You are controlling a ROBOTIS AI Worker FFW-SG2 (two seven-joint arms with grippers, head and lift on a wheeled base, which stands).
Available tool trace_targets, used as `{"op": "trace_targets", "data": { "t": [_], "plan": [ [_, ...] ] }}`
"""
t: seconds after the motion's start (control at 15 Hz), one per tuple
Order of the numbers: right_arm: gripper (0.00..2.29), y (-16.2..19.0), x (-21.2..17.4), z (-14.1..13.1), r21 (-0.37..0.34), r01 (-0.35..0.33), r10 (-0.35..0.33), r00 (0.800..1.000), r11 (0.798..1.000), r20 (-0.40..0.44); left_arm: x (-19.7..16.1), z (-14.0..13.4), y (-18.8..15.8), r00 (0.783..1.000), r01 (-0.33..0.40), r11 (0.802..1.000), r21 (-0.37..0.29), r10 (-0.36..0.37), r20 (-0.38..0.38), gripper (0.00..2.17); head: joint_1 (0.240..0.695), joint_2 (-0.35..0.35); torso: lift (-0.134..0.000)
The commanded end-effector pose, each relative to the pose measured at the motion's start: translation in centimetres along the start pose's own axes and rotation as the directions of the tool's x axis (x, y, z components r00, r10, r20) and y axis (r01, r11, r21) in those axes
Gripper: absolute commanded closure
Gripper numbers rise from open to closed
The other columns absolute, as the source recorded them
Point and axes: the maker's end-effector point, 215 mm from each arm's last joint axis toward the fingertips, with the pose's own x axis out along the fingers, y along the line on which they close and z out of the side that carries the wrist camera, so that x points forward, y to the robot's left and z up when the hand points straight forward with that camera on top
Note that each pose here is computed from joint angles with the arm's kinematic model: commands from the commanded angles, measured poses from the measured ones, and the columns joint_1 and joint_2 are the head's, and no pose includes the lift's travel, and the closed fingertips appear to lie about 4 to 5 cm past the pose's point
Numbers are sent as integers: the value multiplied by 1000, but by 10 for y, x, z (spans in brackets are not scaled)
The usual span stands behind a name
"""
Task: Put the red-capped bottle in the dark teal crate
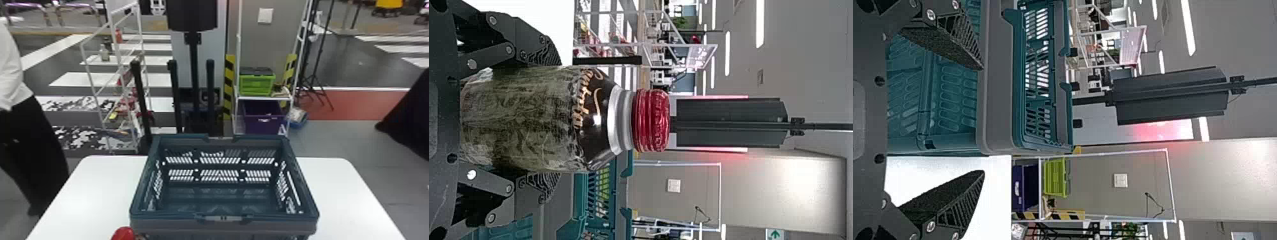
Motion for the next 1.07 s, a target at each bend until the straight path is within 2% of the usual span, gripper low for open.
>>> {"op": "trace_targets", "data": {
  "t": [0.0,0.6,0.8,1.0],
  "plan": [
    [147,0,0,0,0,0,0,1000,1000,0,0,0,0,1000,0,1000,1,0,1,2145,499,0,0],
    [147,0,0,-1,0,0,0,1000,1000,-1,1,7,1,1000,-4,1000,-3,4,11,2145,499,0,0],
    [147,0,0,-1,2,0,0,1000,1000,-1,6,40,8,999,-10,1000,7,10,52,2145,499,0,0],
    [147,-1,-1,-1,-1,1,-1,1000,1000,-3,24,71,39,998,-56,996,65,54,38,2145,499,0,0]
  ]
}}
